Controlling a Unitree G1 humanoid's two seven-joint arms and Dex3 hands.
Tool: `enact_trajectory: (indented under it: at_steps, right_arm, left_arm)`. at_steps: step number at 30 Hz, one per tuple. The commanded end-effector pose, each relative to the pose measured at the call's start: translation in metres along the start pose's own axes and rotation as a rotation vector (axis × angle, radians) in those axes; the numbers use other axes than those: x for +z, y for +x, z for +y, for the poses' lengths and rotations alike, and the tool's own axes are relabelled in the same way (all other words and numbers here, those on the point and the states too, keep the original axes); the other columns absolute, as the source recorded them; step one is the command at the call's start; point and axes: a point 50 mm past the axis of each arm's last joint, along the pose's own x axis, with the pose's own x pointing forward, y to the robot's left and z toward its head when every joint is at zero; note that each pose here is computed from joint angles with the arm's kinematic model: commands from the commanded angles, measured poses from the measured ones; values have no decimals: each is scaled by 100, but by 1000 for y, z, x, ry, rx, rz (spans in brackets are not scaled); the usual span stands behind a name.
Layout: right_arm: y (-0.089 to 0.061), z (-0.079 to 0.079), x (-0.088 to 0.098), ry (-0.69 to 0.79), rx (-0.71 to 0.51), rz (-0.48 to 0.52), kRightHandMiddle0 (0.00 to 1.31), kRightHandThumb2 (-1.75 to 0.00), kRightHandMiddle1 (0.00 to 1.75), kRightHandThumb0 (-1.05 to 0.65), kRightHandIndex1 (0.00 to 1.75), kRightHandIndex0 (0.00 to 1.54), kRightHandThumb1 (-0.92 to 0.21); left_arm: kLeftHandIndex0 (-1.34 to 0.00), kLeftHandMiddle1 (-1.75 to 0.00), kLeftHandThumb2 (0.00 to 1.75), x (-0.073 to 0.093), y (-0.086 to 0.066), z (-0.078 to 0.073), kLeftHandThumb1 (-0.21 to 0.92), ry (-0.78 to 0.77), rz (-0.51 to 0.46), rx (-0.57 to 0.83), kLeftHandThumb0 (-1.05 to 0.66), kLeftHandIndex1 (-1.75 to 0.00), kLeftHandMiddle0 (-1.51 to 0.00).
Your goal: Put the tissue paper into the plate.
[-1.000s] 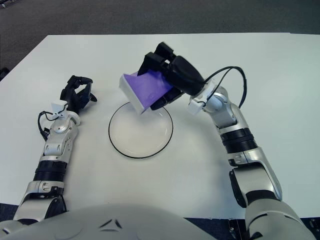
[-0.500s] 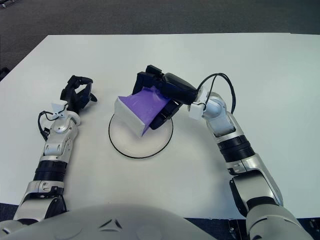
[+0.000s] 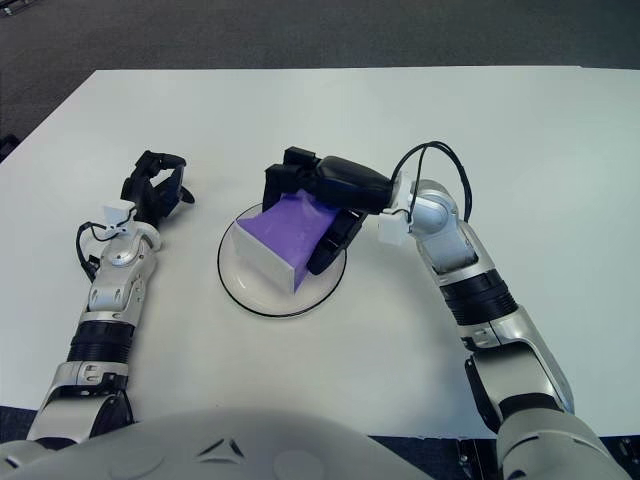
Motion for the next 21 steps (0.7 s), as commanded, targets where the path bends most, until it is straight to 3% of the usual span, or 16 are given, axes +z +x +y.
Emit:
enact_trajectory:
  at_steps: [1,3,5,10,16,21]
  right_arm:
    - [3,-4,0,-35,13,-26,37,-28,77,-32,44,54,-92]
    - [3,-2,-2,-3,1,-52,42,-26,43,-37,18,50,-92]
    - [2,0,-5,41,-13,-71,42,-25,30,-39,9,46,-92]
    - [1,3,-8,86,-27,-87,41,-24,17,-40,2,38,-92]
    - [-1,6,-10,60,-43,-87,35,-25,9,-42,0,17,-92]
    - [-2,3,-11,59,-40,-73,23,-22,2,-40,0,4,-92]
  left_arm:
    - [-40,-175,35,-50,-28,0,91,0,213,27,-36,-155,-84]
    - [-40,-175,35,-50,-28,0,91,0,214,27,-36,-156,-84]
    - [-40,-175,35,-50,-28,0,91,1,214,27,-36,-156,-84]
    - [-40,-175,35,-50,-28,0,91,3,214,27,-36,-156,-84]
    - [-40,-175,36,-50,-28,-1,91,3,213,28,-36,-156,-85]
    - [-40,-175,40,-50,-28,-1,88,0,213,29,-36,-157,-85]
